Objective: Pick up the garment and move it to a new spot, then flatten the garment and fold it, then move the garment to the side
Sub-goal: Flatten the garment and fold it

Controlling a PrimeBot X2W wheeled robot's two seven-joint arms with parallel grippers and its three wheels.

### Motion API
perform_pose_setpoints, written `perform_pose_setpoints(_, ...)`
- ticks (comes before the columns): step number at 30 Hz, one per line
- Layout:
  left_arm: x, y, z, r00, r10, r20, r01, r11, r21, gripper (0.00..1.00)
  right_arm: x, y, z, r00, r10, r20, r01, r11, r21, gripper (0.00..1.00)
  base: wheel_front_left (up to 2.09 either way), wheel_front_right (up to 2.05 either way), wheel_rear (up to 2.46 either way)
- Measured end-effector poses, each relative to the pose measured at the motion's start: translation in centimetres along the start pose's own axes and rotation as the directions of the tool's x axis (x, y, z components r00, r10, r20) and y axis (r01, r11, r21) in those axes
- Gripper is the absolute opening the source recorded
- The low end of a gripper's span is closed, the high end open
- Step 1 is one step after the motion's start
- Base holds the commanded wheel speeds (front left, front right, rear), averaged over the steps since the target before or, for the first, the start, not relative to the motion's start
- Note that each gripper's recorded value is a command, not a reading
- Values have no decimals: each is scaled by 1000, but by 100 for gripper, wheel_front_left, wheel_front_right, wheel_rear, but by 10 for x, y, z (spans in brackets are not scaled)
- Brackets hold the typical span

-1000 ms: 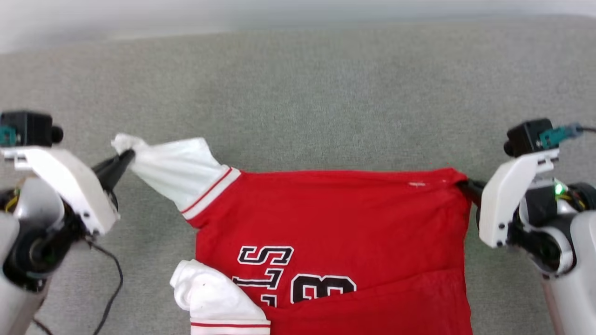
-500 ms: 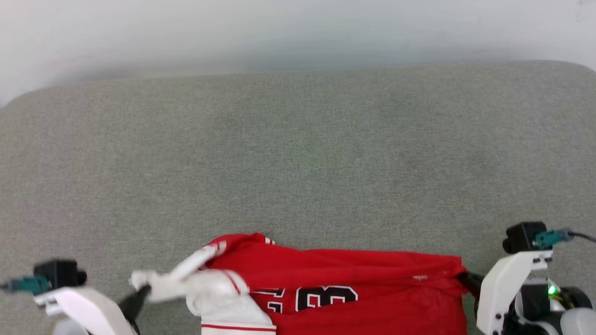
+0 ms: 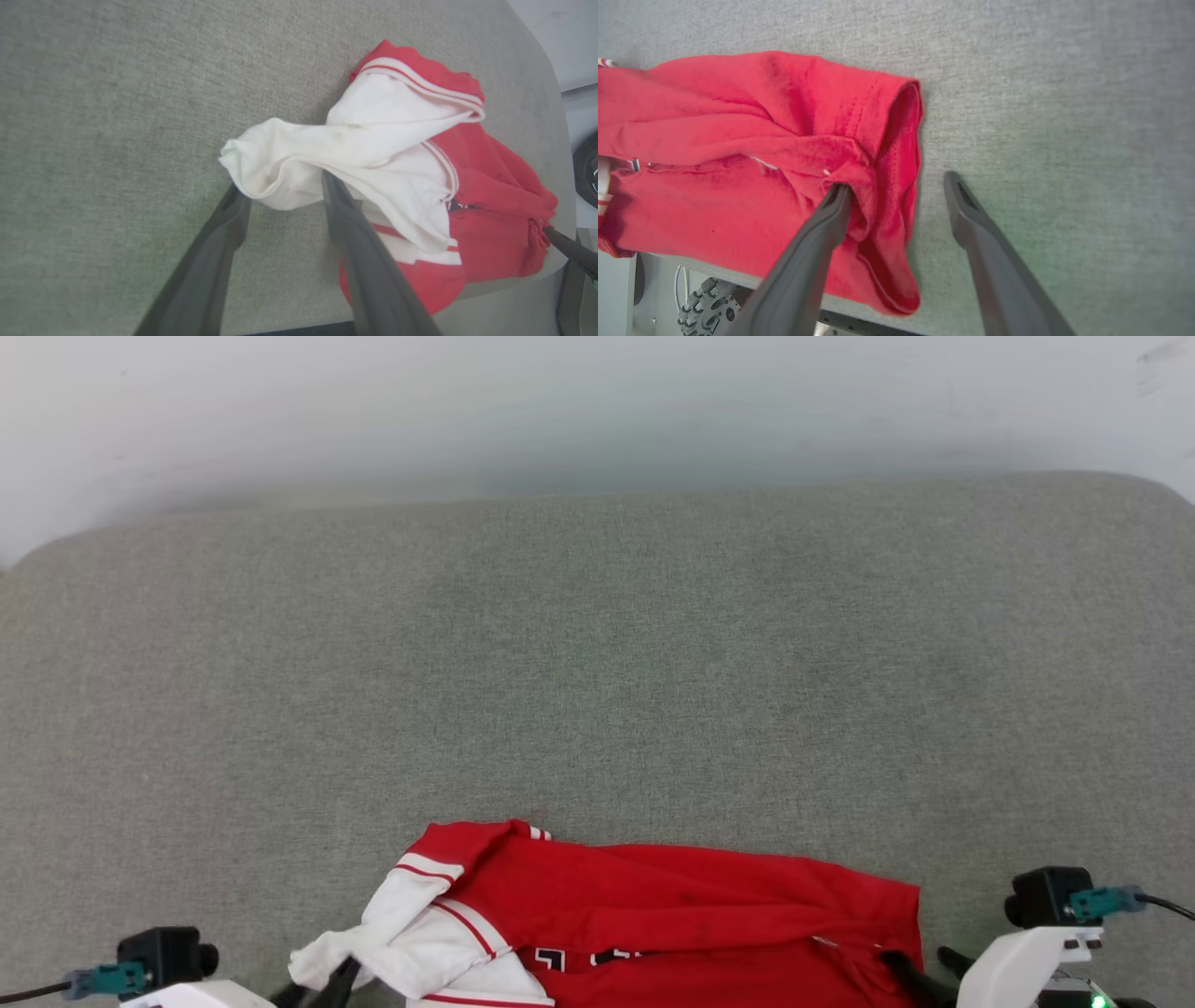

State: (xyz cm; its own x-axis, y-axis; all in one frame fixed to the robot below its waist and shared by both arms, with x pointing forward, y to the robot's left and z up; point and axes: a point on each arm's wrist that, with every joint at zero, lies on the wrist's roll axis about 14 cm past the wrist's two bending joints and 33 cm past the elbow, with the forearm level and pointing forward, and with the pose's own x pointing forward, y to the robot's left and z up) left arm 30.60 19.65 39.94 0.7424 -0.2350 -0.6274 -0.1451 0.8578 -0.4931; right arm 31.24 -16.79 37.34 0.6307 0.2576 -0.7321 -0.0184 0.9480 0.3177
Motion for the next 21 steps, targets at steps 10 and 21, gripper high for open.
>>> perform_pose_setpoints(10, -14, -34, 67, 941, -100, 323, 39, 981, 189, 100, -37, -3, 56, 974, -13, 225, 29, 997, -68, 100, 0, 0, 0)
perform_pose_setpoints(21, -43, -85, 119, 748, -248, 615, 19, 935, 354, 100, -59, -26, 73, 980, -107, 170, 120, 991, -63, 100, 0, 0, 0)
